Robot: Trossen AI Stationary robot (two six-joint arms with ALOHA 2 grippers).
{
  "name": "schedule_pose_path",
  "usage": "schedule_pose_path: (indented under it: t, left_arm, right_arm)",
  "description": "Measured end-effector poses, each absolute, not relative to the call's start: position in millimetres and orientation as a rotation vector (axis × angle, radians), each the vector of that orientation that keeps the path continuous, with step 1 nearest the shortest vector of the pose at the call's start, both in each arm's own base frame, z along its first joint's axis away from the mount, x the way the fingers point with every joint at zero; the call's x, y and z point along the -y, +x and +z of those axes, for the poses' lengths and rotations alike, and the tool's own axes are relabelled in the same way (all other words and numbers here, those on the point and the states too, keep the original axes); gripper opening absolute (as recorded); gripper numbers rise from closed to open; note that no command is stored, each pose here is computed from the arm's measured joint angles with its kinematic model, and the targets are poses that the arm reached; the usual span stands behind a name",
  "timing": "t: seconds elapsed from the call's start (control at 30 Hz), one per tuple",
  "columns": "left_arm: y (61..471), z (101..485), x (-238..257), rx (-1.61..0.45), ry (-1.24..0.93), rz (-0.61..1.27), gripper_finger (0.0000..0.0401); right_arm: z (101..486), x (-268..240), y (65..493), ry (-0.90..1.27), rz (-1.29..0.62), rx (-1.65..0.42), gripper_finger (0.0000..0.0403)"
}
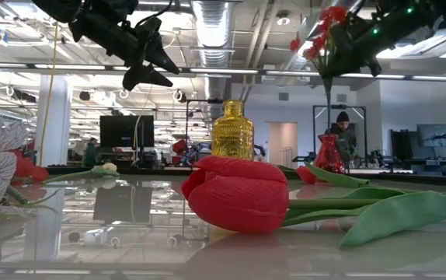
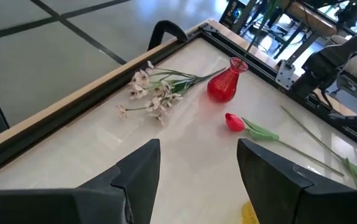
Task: Sort flowers into vase by color
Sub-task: Put the top red flowers into the red vase
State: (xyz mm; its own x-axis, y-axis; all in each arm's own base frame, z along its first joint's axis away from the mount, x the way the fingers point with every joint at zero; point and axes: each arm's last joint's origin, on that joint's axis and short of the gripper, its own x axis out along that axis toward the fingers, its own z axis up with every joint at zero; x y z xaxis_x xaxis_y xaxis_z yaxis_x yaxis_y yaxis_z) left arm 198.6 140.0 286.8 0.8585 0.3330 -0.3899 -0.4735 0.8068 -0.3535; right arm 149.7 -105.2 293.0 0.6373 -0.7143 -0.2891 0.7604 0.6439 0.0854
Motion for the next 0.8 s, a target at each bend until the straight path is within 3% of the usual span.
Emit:
schedule_pose_path:
  t: [0.17,0.33,0.6,0.8]
  left_arm:
    - [198.6,286.9,-140.1,-0.318,-0.465,0.442,0.0201]
    - [198.6,286.9,-140.1,-0.318,-0.465,0.442,0.0201]
    - [198.8,287.0,-139.4,-0.318,-0.474,0.418,0.0201]
    - [199.0,287.0,-138.8,-0.322,-0.464,0.398,0.0201]
  right_arm:
    - [288.5,105.0,150.0,0.215,-0.85,-0.251,0.0048]
    - [286.1,104.7,149.6,0.221,-0.851,-0.271,0.0085]
    - [280.4,102.4,148.6,0.336,-0.823,-0.299,0.0213]
    - [288.0,92.3,141.0,0.435,-0.701,-0.497,0.0282]
